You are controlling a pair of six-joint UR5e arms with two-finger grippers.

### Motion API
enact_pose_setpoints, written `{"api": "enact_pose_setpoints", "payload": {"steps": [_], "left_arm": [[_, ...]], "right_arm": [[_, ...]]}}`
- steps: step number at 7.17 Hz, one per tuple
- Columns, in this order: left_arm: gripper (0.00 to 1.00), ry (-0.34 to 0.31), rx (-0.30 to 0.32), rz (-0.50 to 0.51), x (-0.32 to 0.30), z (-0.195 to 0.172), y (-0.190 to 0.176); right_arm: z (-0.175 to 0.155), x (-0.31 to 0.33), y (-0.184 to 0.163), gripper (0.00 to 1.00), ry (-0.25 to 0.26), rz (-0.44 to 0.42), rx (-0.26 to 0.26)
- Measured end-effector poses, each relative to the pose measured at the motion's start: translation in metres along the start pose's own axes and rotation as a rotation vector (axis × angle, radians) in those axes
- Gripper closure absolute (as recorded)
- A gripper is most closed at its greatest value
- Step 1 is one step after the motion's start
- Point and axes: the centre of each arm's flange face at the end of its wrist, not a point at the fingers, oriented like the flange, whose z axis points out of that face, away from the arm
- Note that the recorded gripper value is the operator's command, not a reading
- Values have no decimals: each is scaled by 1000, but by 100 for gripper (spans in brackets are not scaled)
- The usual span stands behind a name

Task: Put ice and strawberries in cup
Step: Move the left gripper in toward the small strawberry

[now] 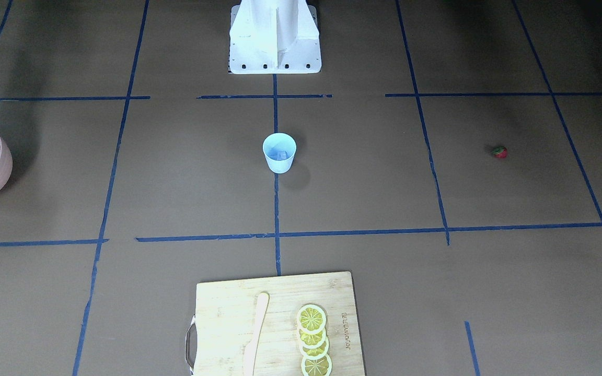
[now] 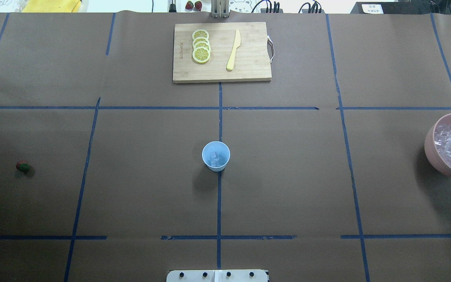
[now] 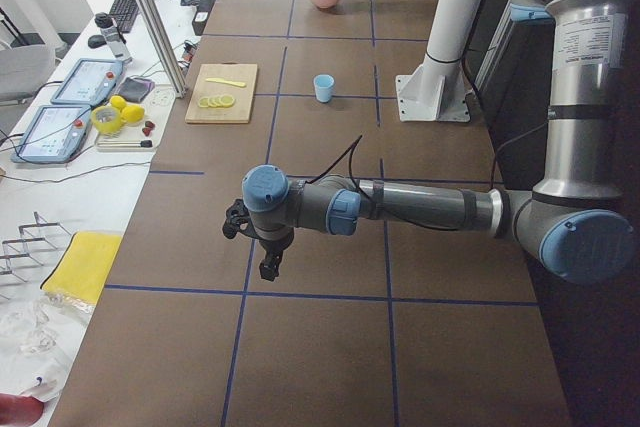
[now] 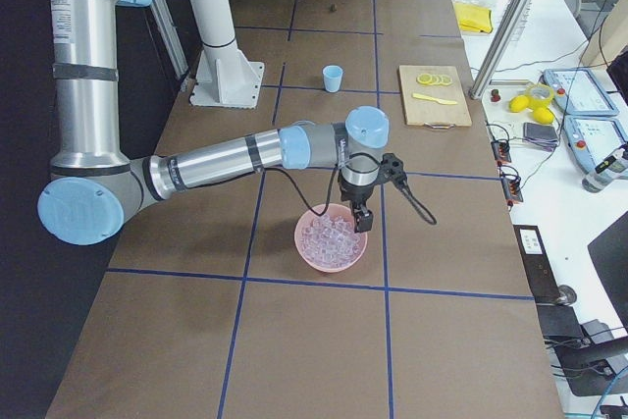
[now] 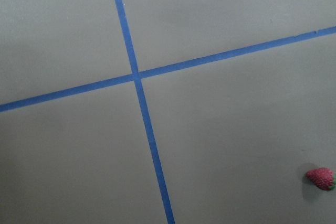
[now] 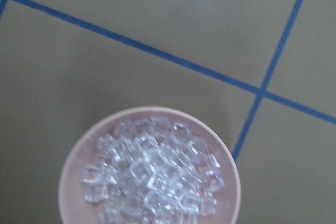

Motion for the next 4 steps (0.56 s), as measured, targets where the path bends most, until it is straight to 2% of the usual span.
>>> {"api": "enact_pose_setpoints", "payload": {"steps": [2, 4], "left_arm": [[0, 0, 14, 22, 3, -1, -7], [0, 1, 22, 37, 8, -2, -11]], "right_arm": [[10, 56, 60, 1, -3, 116, -22], [15, 77, 92, 1, -7, 158, -30]]}}
